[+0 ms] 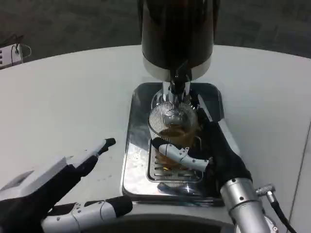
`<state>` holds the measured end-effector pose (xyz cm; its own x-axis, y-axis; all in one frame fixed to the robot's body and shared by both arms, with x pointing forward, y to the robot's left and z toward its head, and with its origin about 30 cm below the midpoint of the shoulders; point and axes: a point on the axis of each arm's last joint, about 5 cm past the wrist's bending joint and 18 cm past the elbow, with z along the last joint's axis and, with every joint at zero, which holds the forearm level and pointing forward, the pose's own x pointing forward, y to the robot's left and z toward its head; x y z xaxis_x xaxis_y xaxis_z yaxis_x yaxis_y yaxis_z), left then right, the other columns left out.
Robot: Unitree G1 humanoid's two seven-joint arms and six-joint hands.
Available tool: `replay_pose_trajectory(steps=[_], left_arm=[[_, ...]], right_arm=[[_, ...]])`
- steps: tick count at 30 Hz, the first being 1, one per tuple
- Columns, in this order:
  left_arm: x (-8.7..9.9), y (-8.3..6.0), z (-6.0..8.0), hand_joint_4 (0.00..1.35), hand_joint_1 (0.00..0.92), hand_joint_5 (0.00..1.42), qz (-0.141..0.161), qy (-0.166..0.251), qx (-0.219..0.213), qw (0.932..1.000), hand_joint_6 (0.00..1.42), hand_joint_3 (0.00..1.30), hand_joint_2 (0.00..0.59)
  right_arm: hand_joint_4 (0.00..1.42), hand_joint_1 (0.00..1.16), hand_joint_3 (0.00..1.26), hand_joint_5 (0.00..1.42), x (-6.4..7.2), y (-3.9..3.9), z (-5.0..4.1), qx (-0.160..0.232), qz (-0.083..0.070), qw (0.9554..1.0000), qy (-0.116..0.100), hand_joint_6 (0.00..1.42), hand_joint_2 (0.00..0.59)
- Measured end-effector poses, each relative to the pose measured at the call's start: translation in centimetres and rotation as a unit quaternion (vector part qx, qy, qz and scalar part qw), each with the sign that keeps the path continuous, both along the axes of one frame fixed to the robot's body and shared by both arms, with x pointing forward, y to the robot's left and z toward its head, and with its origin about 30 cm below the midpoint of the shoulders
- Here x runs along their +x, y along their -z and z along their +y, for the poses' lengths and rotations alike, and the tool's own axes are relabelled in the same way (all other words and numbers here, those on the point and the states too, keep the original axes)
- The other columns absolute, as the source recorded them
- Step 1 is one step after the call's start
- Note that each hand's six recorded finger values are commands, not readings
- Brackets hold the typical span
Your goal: Grasp the cup under the faucet to collect the drink, then remove the cup.
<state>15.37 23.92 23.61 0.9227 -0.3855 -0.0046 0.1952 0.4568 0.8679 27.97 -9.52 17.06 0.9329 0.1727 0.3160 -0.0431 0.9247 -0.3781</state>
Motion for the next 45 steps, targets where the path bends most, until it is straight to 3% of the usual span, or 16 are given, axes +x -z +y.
replay_pose_trajectory(steps=[14,28,34,35,41,45], left_arm=[[0.1,-0.1,0.2,0.0,0.0,0.0,0.013,-0.007,0.008,0.9999,0.0,0.0,0.018],[0.3,0.0,0.5,0.0,0.0,0.0,0.028,-0.013,0.011,0.9995,0.0,0.0,0.018],[0.4,0.0,0.6,0.0,0.0,0.0,0.037,-0.014,0.01,0.9992,0.0,0.0,0.018],[0.4,0.1,0.7,0.0,0.0,0.0,0.038,-0.014,0.009,0.9991,0.0,0.0,0.018],[0.5,0.2,0.8,0.0,0.0,0.0,0.043,-0.014,0.004,0.9989,0.0,0.0,0.018],[0.5,0.3,0.9,0.0,0.0,0.0,0.045,-0.015,0.003,0.9989,0.0,0.0,0.018]], right_arm=[[0.22,0.83,0.15,0.29,-0.1,0.25,1.89,0.024,-0.01,0.9991,0.032,0.21,0.213],[0.37,0.89,0.3,0.46,-0.2,1.4,3.68,0.067,-0.021,0.9961,0.053,0.39,0.224],[0.49,0.93,0.41,0.62,-0.3,1.8,4.08,0.078,-0.028,0.9944,0.065,0.65,0.229],[0.57,0.94,0.45,0.7,-0.3,1.84,4.07,0.08,-0.029,0.994,0.069,0.77,0.23],[0.84,0.97,0.67,0.98,-0.3,1.97,4.04,0.095,-0.036,0.9909,0.089,1.12,0.225],[0.91,0.98,0.73,1.06,-0.6,2.09,3.97,0.104,-0.039,0.9887,0.1,1.21,0.227]])
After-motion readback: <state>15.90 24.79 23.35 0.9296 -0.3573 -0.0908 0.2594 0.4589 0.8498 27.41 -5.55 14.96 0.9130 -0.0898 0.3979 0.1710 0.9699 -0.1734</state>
